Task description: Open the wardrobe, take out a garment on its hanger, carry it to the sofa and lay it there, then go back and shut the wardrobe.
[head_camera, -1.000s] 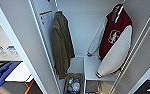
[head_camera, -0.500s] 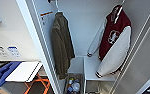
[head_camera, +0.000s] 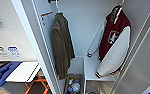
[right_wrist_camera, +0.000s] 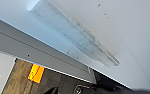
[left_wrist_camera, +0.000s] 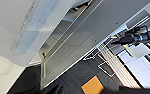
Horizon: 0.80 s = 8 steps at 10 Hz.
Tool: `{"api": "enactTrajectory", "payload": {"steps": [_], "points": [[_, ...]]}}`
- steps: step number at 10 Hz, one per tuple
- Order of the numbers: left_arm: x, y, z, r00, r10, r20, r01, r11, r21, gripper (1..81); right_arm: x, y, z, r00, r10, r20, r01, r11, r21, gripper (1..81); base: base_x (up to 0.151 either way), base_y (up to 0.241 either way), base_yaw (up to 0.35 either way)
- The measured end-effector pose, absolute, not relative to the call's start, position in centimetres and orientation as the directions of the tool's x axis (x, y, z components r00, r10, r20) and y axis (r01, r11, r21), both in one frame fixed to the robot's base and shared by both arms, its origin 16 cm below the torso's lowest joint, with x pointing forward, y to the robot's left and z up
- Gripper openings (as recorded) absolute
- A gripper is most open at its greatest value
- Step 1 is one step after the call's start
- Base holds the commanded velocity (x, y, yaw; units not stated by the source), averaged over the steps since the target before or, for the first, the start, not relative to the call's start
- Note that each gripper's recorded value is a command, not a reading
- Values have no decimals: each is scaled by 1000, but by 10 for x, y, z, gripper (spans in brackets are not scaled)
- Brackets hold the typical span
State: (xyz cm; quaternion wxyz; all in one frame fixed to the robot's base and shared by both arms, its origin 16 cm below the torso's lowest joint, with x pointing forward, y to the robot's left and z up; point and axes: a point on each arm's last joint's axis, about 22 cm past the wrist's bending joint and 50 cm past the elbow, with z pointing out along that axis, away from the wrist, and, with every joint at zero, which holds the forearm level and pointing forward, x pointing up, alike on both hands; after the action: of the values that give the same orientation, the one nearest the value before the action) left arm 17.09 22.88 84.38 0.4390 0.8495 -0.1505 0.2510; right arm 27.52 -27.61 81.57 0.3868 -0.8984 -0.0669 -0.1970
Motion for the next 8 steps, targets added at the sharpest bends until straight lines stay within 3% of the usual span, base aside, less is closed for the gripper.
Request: {"api": "enactTrajectory", "payload": {"steps": [6, 8], "points": [[146, 236, 759, 875, -50, 482, -405, -621, 671, 811, 266, -346, 749, 930, -53, 364, 176, -806, -565, 811, 0, 0, 0], [134, 230, 724, 891, -53, 451, -378, -636, 673, 811, 255, -337, 718, 941, -54, 334, 156, -806, -571, 811, 0, 0, 0]]}}
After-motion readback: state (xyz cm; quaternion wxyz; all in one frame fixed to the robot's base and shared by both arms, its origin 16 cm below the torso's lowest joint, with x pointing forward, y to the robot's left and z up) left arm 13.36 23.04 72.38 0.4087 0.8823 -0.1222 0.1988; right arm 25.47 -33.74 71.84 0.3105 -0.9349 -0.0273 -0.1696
